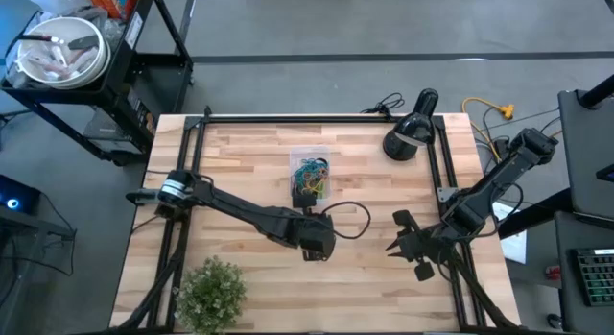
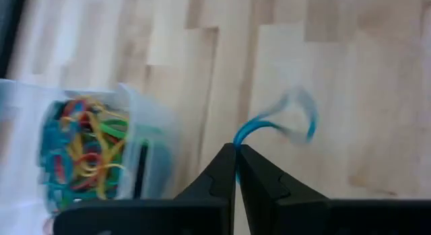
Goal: Pick and place rubber bands into bin
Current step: Put the blue rubber band into the transparent bin, then return to Home Position
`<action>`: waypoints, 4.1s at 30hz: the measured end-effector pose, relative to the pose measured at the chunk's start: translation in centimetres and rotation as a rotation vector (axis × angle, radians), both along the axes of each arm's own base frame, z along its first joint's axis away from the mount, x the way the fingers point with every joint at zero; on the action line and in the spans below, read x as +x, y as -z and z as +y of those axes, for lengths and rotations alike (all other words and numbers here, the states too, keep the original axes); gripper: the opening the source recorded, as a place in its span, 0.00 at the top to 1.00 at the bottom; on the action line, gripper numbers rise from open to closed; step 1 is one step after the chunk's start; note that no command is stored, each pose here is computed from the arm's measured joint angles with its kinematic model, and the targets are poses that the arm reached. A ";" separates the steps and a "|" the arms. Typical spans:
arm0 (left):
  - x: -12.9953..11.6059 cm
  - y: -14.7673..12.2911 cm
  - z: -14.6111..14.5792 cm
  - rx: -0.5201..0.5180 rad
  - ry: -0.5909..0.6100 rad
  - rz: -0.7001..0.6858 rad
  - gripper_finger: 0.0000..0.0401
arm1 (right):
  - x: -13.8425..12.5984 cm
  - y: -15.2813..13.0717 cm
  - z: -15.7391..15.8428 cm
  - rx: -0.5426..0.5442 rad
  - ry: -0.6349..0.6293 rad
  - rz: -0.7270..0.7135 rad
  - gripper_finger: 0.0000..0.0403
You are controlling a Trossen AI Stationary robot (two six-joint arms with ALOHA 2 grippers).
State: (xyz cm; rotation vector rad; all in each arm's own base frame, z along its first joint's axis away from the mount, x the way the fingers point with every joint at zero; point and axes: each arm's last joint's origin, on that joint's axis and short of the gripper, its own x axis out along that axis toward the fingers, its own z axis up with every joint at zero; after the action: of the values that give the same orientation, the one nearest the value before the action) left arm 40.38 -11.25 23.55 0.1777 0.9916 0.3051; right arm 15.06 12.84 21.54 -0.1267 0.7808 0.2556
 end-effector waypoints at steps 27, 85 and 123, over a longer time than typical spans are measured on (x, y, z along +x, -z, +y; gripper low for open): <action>-0.3 -3.6 10.8 0.283 -0.218 0.080 1.00 | -0.2 1.4 -0.2 0.004 0.000 -0.004 0.85; -1.4 -9.7 9.2 0.123 0.171 -0.251 0.71 | 0.4 -5.5 -0.3 -0.067 -0.178 -0.268 0.84; -20.8 -2.3 10.1 0.099 0.274 -1.020 0.71 | -8.9 -4.8 -10.5 0.030 0.133 -0.762 0.84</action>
State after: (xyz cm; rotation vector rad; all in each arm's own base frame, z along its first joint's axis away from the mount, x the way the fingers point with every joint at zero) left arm 19.59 -1.18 25.87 0.2109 -0.0611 0.1526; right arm 6.20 2.35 26.29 -0.1307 0.0267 0.0766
